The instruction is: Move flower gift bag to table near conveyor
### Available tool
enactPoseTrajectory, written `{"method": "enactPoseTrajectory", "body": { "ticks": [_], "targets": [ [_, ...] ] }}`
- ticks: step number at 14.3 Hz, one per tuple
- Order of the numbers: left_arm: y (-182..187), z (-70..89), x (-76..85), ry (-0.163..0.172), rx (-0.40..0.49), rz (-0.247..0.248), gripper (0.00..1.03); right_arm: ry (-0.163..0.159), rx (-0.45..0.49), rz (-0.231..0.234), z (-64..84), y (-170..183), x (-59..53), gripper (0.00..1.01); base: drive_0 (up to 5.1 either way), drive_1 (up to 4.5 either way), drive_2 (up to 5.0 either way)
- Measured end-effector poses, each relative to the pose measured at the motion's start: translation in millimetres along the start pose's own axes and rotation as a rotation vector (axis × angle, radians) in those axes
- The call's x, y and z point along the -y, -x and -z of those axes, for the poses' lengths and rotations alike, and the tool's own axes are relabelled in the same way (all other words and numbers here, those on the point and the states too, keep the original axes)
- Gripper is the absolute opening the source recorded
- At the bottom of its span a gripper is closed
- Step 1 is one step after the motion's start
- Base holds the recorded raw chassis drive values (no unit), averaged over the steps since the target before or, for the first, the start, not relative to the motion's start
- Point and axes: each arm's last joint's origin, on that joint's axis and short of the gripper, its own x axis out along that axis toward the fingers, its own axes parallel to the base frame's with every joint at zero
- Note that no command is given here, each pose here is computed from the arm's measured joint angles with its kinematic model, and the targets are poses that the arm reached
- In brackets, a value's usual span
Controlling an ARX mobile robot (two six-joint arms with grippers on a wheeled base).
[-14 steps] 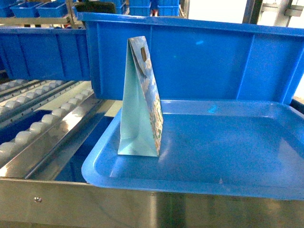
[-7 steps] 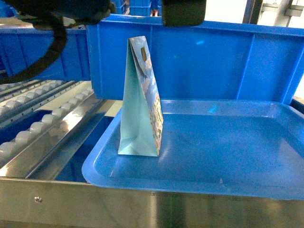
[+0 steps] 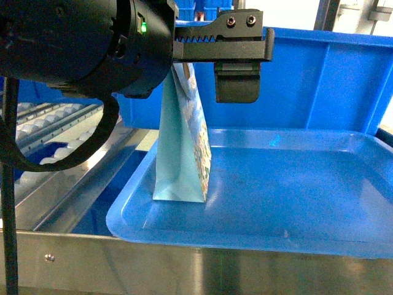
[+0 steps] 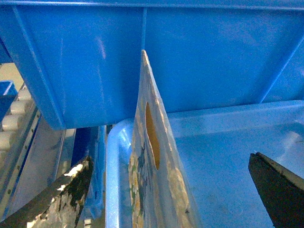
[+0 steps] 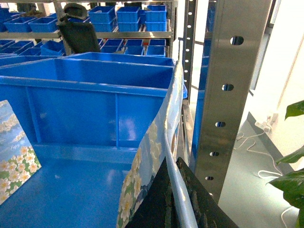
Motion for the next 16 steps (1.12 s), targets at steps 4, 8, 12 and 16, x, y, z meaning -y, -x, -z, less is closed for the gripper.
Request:
{"method": "enactPoseTrajectory", "body": {
  "ticks": [4, 8, 12, 16],
  "targets": [
    [-10, 10.6, -0.8, 0.01, -0.05, -0.002, 0.98, 0.0, 0.0, 0.0, 0.0, 0, 0.0, 0.02, 0.0, 0.0, 0.0],
    [-16, 16.8, -1.1, 0.015, -0.067, -0.013, 0.98, 0.0, 0.0, 0.0, 0.0, 0, 0.0, 0.02, 0.0, 0.0, 0.0],
    [-24, 26.6, -0.8, -0.023, -0.025, -0.047, 0.02, 0.0, 0.0, 0.0, 0.0, 0, 0.0, 0.02, 0.0, 0.0, 0.0],
    [-18, 27.8, -1.0, -0.057, 0.019, -0.06, 0.02, 0.0, 0.0, 0.0, 0.0, 0, 0.0, 0.02, 0.0, 0.0, 0.0]
  ]
}}
